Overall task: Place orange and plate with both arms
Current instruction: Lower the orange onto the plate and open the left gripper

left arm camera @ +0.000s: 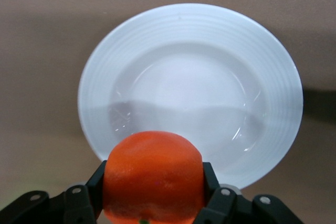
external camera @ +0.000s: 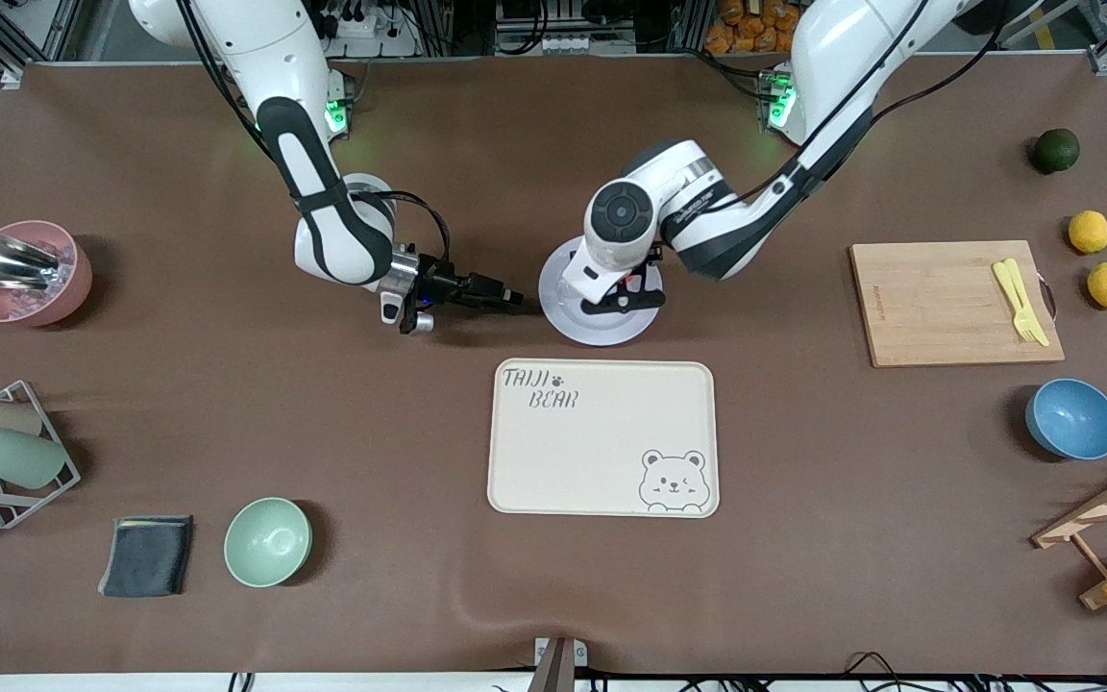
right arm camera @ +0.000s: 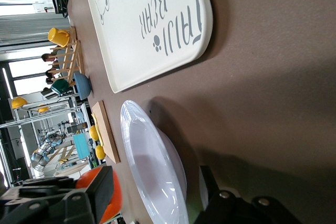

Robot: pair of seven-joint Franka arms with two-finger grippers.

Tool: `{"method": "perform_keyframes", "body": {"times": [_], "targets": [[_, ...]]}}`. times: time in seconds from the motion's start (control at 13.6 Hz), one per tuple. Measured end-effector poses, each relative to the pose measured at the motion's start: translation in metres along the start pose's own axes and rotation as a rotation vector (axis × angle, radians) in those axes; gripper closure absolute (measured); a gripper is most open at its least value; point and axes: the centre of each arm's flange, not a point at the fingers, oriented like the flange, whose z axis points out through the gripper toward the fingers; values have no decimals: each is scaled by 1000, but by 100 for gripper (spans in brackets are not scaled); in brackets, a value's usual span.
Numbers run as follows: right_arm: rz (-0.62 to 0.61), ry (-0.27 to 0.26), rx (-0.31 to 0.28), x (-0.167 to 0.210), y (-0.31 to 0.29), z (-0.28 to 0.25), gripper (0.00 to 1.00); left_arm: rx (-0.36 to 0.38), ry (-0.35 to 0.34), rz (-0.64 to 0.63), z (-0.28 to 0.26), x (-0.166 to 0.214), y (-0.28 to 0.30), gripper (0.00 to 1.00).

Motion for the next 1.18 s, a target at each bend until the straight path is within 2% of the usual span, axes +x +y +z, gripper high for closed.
{"method": "perform_keyframes", "body": {"times": [0.37,0.88,0.96,1.11,1.18], "targets": [[-2,5,-13,-1,1,0,26,1,34,-16,27,2,20,28],[-5,6,-19,-1,2,1,26,-3,34,-21,40,8,20,28],[-6,6,-19,-1,2,1,26,-1,36,-17,42,8,20,22],[-8,7,-20,-1,3,1,26,-6,46,-30,39,8,23,2],[-8,7,-21,-1,3,1,26,-15,55,-40,34,10,26,0]]}}
